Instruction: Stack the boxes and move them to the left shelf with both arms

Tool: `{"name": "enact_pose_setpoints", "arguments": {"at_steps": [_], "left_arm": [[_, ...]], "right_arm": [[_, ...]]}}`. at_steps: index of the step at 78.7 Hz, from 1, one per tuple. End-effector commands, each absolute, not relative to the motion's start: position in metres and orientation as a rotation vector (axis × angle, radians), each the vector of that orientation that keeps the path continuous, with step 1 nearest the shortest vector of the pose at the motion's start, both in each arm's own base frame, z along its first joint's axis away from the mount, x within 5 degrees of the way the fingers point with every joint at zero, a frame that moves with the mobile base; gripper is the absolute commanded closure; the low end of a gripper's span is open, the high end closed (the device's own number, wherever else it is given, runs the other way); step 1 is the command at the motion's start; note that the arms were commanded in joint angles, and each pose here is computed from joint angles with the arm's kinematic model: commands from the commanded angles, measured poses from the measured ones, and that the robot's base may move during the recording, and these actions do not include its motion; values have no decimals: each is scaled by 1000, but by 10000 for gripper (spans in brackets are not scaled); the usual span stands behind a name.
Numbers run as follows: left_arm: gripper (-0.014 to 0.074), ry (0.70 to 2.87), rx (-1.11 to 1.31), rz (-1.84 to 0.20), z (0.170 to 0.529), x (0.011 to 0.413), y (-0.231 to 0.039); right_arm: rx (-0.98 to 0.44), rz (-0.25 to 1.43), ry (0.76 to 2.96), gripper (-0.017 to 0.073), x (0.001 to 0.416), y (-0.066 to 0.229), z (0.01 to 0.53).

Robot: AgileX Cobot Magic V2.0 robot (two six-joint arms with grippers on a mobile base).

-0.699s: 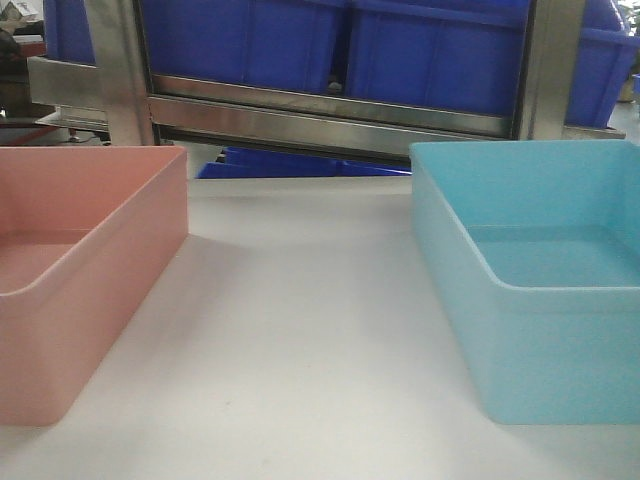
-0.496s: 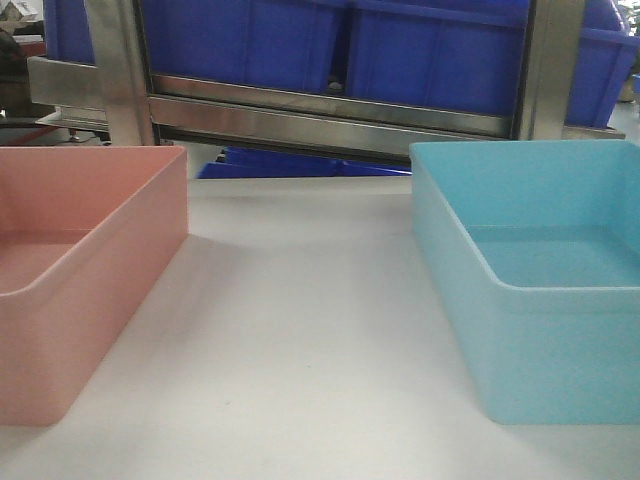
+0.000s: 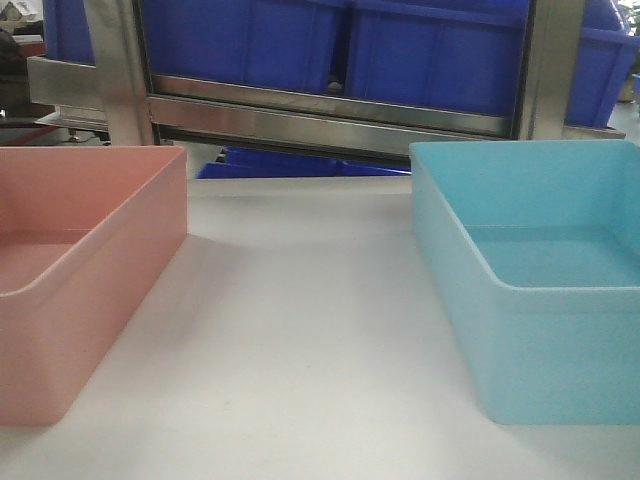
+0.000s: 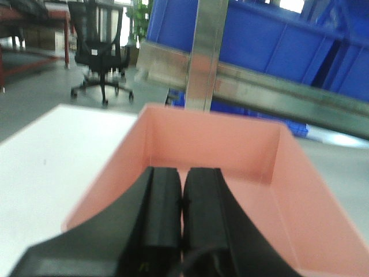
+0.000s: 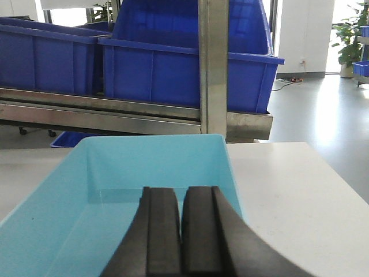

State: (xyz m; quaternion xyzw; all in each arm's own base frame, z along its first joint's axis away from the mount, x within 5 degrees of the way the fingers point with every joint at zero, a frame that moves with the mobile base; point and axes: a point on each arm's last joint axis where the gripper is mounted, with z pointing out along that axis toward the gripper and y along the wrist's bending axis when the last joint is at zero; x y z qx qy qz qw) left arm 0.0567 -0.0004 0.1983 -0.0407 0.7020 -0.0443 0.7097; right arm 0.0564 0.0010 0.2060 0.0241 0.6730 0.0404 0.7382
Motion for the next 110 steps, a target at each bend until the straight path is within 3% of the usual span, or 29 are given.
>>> {"name": "enact_pose_setpoints", "arguments": {"at_steps": [1,32,57,77,84,92,97,110], "left_arm": [[594,1485,-94,-106,219,54,0],[594,1645,-12,1,281,76,1],[594,2014,-76,-78,312,130,-2],[589,2337,-56,-70,314,189,-3],[487,2420,49,-31,314,211,-3],[214,2468,99,5,313,241,2],[108,2500,66,24,316,260,11],[129,2666,-7,47,309,313,41]], "right_arm": [[46,77,1342,508,52,0,223],[46,77,1342,508,52,0,223],[46,77,1342,508,52,0,223],[46,77,1342,508,52,0,223],[46,77,1342,508,52,0,223],[46,77,1342,508,52,0,223],[46,77,1342,508,52,0,223],[46,77,1342,508,52,0,223]]}}
